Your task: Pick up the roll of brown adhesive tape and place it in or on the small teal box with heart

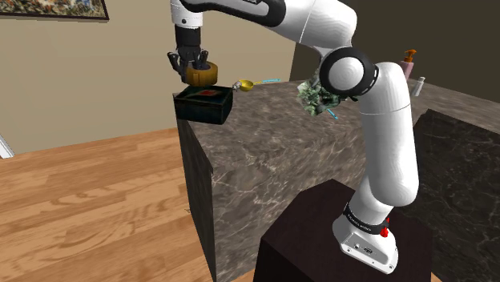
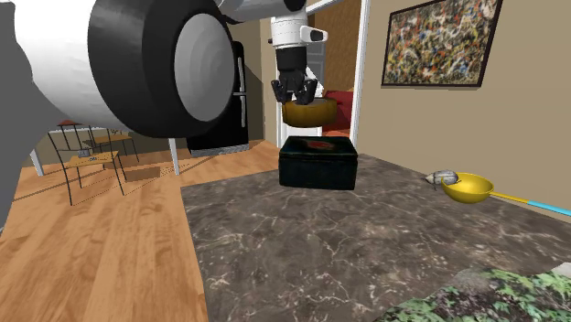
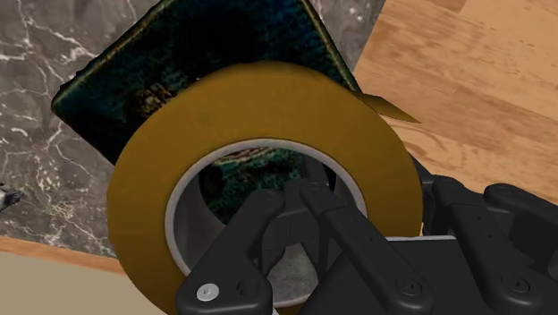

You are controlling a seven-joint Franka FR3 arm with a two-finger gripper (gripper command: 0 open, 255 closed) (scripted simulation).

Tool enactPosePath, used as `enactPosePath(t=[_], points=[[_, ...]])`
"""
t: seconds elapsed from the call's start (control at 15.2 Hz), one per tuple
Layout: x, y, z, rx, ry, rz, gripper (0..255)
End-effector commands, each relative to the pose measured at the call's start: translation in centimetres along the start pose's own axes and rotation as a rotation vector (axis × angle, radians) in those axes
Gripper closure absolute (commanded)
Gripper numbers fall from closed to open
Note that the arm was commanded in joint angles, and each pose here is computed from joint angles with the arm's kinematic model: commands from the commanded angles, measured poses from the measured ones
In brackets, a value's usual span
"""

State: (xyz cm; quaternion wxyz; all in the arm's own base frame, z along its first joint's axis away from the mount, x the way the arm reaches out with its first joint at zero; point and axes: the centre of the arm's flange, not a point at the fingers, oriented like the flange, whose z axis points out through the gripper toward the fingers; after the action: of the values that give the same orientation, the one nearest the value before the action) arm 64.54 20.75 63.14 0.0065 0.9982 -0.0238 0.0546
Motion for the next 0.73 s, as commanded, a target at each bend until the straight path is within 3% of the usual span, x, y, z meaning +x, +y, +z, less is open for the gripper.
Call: enactPosePath(t=[0.0,0.4,0.66], points=[[-0.2,0.0,1.0,0.001,0.001,0.000,255],[-0.5,-0.1,4.2,0.001,0.001,0.000,255],[-0.5,-0.1,4.2,0.001,0.001,0.000,255]])
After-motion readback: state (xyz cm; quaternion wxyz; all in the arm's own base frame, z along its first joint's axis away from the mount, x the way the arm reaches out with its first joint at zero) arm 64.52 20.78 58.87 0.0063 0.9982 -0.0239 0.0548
